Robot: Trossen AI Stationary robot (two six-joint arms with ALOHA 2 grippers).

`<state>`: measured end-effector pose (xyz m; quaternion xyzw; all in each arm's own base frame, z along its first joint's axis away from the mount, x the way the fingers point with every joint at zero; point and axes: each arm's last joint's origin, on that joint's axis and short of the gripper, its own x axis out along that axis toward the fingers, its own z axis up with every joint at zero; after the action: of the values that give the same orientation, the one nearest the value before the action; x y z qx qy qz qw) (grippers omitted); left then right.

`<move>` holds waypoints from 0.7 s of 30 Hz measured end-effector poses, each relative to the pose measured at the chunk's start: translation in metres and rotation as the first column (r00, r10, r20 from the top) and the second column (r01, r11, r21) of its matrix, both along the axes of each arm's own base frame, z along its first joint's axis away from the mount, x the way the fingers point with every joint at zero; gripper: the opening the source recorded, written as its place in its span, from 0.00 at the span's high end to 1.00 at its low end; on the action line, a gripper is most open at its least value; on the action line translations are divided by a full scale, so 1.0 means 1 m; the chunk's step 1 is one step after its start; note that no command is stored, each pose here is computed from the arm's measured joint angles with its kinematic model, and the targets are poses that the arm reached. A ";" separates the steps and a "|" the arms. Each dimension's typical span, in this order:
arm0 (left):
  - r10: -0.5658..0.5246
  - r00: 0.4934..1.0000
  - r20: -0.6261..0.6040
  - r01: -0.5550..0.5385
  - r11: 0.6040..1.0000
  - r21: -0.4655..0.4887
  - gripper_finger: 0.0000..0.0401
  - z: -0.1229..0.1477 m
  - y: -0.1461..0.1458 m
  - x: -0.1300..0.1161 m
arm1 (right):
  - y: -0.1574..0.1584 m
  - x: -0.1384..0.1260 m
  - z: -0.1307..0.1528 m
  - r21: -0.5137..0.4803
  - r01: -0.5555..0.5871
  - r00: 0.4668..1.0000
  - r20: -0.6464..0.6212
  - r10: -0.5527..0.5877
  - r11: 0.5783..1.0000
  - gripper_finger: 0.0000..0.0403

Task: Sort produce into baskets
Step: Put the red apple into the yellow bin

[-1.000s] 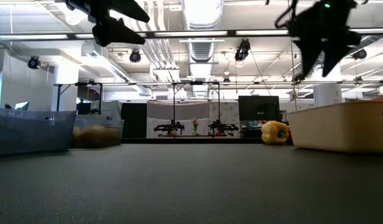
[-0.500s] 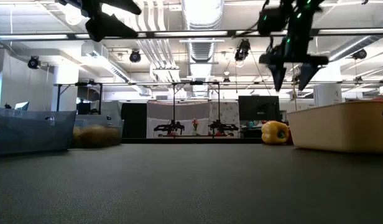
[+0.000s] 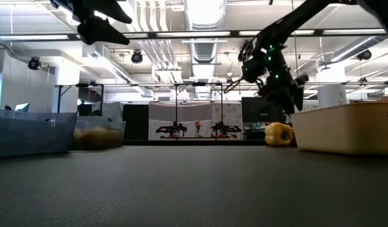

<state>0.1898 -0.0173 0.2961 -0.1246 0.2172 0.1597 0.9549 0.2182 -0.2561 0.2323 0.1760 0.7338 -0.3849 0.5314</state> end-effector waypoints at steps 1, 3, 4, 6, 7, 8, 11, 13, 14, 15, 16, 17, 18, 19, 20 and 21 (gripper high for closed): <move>0.014 1.000 -0.007 -0.014 1.000 0.001 0.23 -0.001 0.003 0.000 | -0.007 -0.003 -0.001 0.004 0.000 1.000 -0.008 0.001 1.000 0.07; 0.046 0.999 -0.013 -0.046 0.999 0.010 0.23 0.000 0.010 -0.001 | -0.019 -0.008 -0.004 0.021 -0.001 1.000 -0.016 0.002 1.000 0.07; 0.056 0.998 -0.011 -0.056 0.998 0.015 0.23 0.000 0.014 -0.002 | -0.024 -0.011 -0.006 0.030 -0.001 1.000 -0.020 0.002 1.000 0.07; 0.066 0.998 -0.011 -0.065 0.998 0.019 0.23 0.001 0.021 -0.002 | -0.033 -0.017 -0.011 0.056 0.001 1.000 -0.026 0.001 0.998 0.07; 0.070 0.997 -0.014 -0.069 0.997 0.018 0.23 0.001 0.025 -0.002 | -0.036 -0.020 -0.015 0.077 0.001 1.000 -0.020 0.000 0.997 0.07; 0.069 0.997 -0.017 -0.069 0.998 0.009 0.23 0.001 0.028 -0.002 | -0.039 -0.023 -0.017 0.093 0.010 1.000 -0.009 -0.010 0.996 0.07; 0.071 0.997 -0.026 -0.071 0.997 -0.011 0.23 -0.001 0.035 -0.001 | -0.049 -0.033 -0.025 0.141 0.036 0.999 0.017 -0.039 0.989 0.07; 0.071 0.997 -0.035 -0.071 0.997 -0.015 0.23 -0.002 0.037 0.002 | -0.055 -0.039 -0.032 0.149 0.052 0.998 0.012 -0.054 0.987 0.07; 0.070 0.997 -0.039 -0.070 0.997 -0.017 0.23 -0.003 0.037 0.003 | -0.058 -0.041 -0.035 0.148 0.060 0.998 0.014 -0.063 0.987 0.07; 0.069 0.997 -0.038 -0.070 0.997 -0.016 0.23 -0.004 0.037 0.005 | -0.061 -0.043 -0.038 0.147 0.073 0.997 0.020 -0.076 0.986 0.07; 0.068 0.997 -0.034 -0.069 0.998 -0.016 0.23 -0.005 0.037 0.007 | -0.063 -0.044 -0.040 0.151 0.085 0.996 0.025 -0.090 0.985 0.07; 0.067 0.997 -0.027 -0.067 0.998 -0.014 0.23 -0.005 0.037 0.010 | -0.064 -0.044 -0.043 0.163 0.096 0.994 0.039 -0.104 0.982 0.07; 0.062 0.998 -0.020 -0.063 0.998 -0.013 0.23 -0.005 0.037 0.012 | -0.065 -0.044 -0.046 0.171 0.105 0.992 0.051 -0.115 0.980 0.07; 0.057 0.998 -0.014 -0.057 0.998 -0.012 0.23 -0.005 0.037 0.014 | -0.066 -0.043 -0.049 0.182 0.109 0.991 0.061 -0.122 0.977 0.07; 0.051 0.999 -0.011 -0.052 0.999 -0.011 0.23 -0.005 0.037 0.016 | -0.067 -0.042 -0.053 0.192 0.109 0.991 0.061 -0.122 0.975 0.07; 0.048 0.999 -0.006 -0.048 0.999 -0.010 0.23 -0.006 0.037 0.017 | -0.068 -0.042 -0.057 0.198 0.110 0.991 0.049 -0.122 0.974 0.07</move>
<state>0.2072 0.0199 0.2905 -0.1342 0.2176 0.1817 0.9495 0.1761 -0.3239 0.1753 0.2814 0.7399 -0.3357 0.5105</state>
